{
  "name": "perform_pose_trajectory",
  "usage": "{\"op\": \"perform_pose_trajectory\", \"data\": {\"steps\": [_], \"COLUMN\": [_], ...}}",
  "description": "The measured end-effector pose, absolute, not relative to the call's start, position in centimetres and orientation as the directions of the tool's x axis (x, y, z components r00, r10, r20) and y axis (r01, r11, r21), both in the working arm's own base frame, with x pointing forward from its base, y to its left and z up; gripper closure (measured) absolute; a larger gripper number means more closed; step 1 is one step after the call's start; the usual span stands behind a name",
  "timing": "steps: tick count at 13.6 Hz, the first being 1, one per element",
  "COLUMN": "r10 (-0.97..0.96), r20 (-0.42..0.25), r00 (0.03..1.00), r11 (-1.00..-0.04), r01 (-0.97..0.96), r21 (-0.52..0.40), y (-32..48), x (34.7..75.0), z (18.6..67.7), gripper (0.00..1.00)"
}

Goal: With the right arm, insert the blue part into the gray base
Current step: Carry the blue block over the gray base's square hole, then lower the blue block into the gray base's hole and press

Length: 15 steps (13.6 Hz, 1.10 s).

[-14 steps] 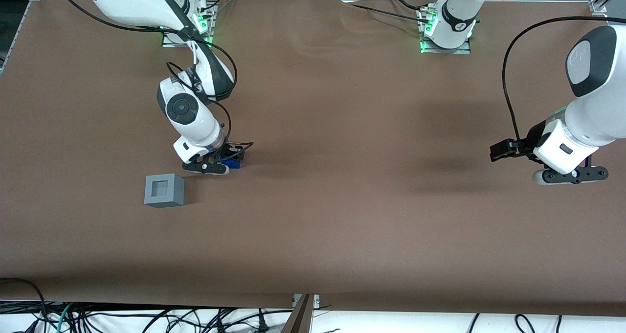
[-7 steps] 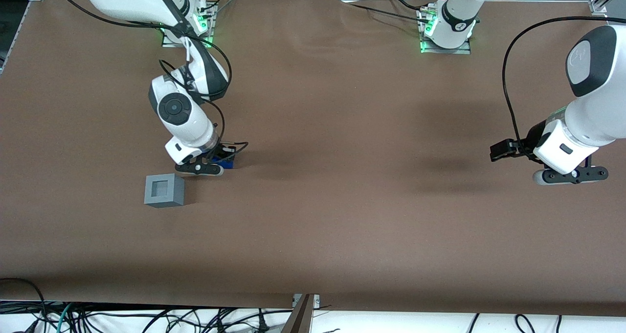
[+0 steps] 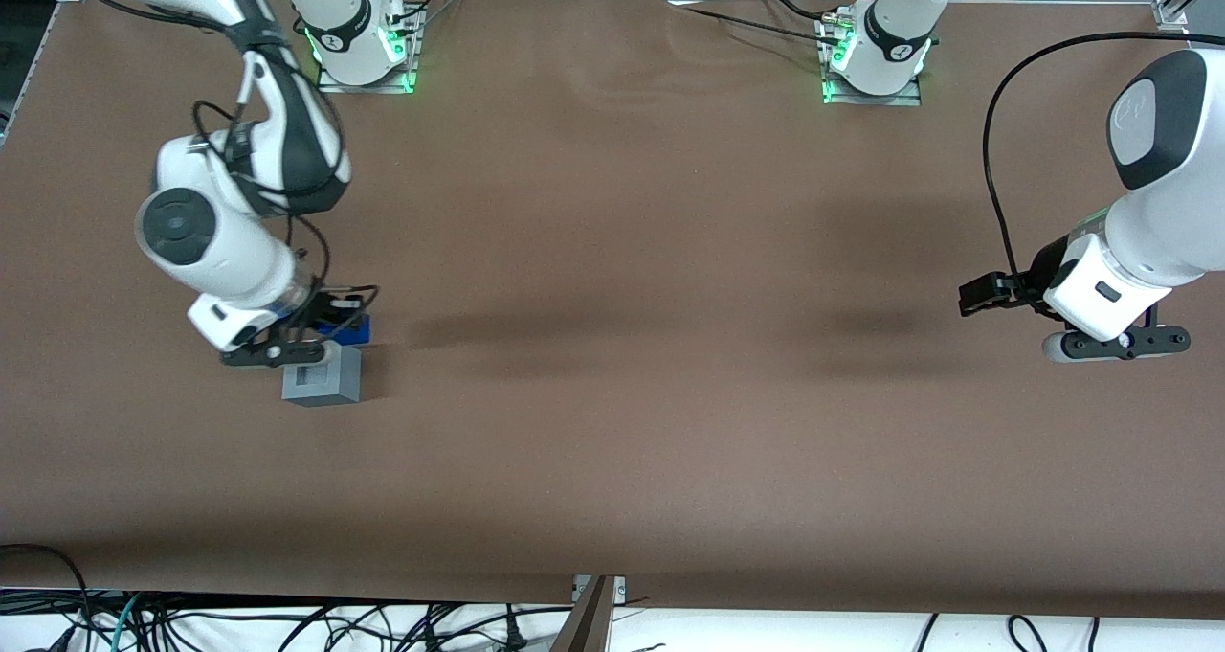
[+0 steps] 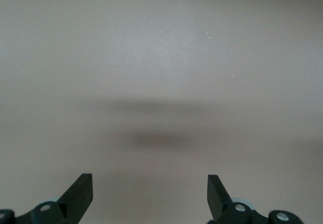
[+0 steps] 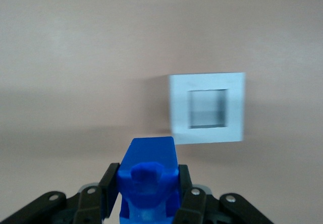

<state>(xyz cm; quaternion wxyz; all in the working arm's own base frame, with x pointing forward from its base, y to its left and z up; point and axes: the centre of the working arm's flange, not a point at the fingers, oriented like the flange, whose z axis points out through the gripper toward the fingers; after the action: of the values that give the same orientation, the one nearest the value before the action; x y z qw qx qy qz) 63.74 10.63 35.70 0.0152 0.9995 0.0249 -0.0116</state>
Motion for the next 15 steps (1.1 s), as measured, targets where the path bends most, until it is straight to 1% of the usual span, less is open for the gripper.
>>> {"op": "perform_pose_trajectory", "data": {"steps": [2, 5, 8, 15], "r10": [0.04, 0.045, 0.061, 0.095], "r20": [-0.037, -0.044, -0.053, -0.057], "r00": [0.998, 0.998, 0.997, 0.994], "r11": [-0.999, -0.999, -0.998, -0.995], "r01": [0.041, 0.046, 0.062, 0.095], "r21": [0.023, 0.019, 0.005, -0.001], "y": [9.0, 7.7, 6.6, 5.3], "x": [65.1, 66.8, 67.6, 68.2], "z": [35.9, 34.8, 33.7, 33.2], "gripper": [0.5, 0.5, 0.5, 0.5]}}
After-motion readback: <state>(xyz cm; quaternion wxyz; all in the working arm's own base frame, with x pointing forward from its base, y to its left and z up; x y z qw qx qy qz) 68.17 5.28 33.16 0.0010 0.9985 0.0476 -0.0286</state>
